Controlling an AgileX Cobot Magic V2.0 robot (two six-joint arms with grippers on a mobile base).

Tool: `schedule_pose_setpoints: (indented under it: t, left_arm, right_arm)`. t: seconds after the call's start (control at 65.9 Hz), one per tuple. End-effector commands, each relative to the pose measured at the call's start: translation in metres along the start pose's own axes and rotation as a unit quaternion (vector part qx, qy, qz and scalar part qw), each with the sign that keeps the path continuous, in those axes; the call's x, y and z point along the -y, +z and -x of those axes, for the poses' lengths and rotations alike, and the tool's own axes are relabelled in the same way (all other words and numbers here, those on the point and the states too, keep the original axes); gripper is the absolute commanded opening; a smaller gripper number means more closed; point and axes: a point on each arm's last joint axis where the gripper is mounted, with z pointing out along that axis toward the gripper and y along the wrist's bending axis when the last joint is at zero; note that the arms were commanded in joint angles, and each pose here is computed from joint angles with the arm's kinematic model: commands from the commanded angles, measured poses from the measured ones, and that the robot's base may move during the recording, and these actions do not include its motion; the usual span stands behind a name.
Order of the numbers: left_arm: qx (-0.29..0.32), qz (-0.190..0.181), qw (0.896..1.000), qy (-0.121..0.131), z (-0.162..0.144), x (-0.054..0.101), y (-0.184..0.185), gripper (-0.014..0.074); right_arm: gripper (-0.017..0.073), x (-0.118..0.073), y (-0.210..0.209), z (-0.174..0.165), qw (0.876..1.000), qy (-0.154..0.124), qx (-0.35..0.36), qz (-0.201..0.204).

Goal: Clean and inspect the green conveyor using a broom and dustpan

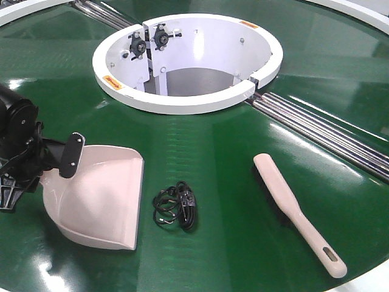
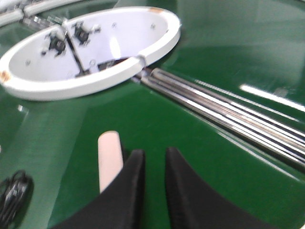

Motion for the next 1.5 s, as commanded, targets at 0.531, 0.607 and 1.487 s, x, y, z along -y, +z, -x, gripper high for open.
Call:
schedule_pose_setpoints:
  t: [0.531,0.607,1.487]
  left_arm:
    - [0.000,0.027,1.000,0.004,-0.003,-0.003,-0.017,-0.0007]
    - [0.000,0.027,1.000,0.004,-0.003,-0.003,-0.017,-0.0007]
    - [0.000,0.027,1.000,0.004,-0.003,-0.003,-0.017,-0.0007]
  right_arm:
    - [0.0522,-0.036,0.043,0.042,0.977,-0.093,-0.178,0.067]
    - [0.0522,-0.041,0.055,0.048,0.968,-0.099,-0.220,0.065]
    - [0.0522,-0.066,0.197,0.005,0.845,-0.154,-0.510,0.040]
